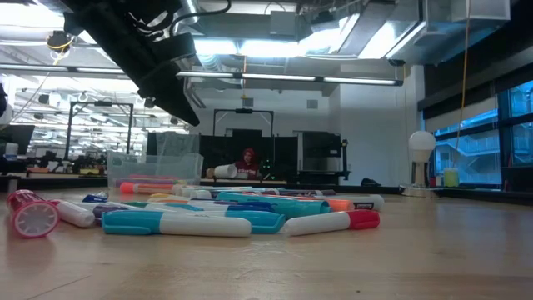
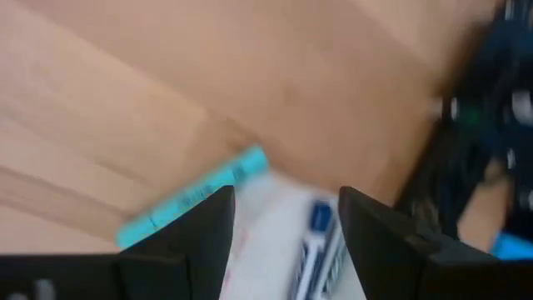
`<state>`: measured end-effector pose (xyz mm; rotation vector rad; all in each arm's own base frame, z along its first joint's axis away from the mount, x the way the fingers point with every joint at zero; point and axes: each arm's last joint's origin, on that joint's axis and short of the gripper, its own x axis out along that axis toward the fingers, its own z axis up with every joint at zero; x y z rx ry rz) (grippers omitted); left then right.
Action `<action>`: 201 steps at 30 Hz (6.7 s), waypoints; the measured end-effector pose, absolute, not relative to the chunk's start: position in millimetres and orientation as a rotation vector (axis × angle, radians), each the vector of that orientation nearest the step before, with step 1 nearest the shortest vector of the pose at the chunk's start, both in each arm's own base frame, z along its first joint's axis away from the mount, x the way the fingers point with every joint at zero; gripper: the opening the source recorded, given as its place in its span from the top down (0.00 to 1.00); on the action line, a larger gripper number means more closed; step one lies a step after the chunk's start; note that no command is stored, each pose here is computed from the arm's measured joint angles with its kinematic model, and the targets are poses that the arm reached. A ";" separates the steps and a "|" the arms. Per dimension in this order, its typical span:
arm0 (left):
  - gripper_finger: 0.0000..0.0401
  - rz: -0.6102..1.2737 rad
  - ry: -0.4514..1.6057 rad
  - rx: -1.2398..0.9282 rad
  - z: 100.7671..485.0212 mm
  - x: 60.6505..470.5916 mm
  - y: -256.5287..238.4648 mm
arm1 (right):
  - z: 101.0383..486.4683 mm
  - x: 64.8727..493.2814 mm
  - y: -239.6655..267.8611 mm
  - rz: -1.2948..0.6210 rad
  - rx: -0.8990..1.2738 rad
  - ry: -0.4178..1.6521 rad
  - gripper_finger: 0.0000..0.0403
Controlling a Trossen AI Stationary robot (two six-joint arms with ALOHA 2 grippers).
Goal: Pick & Place Markers
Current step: Put the middle center violet pen into the white bin, then put the middle right violet pen into the white bin
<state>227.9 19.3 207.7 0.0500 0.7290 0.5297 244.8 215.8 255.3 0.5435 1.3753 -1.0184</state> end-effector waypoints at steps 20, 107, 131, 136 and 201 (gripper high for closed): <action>0.59 0.517 0.768 0.126 206.3 226.3 19.6 | 262.1 311.1 105.3 -0.885 0.151 1.232 0.46; 0.59 0.250 0.730 0.044 205.3 236.9 18.1 | 275.8 344.3 86.9 -0.634 0.497 1.317 0.85; 0.59 0.213 0.667 0.033 154.4 286.6 20.6 | 276.1 210.5 247.4 -1.244 0.963 1.544 0.81; 0.59 0.213 0.699 0.021 152.1 284.5 18.1 | 255.7 203.8 250.6 -1.279 0.951 1.672 0.72; 0.59 0.190 0.669 0.088 162.6 284.5 2.2 | 172.9 339.7 86.3 -0.394 0.415 1.307 0.83</action>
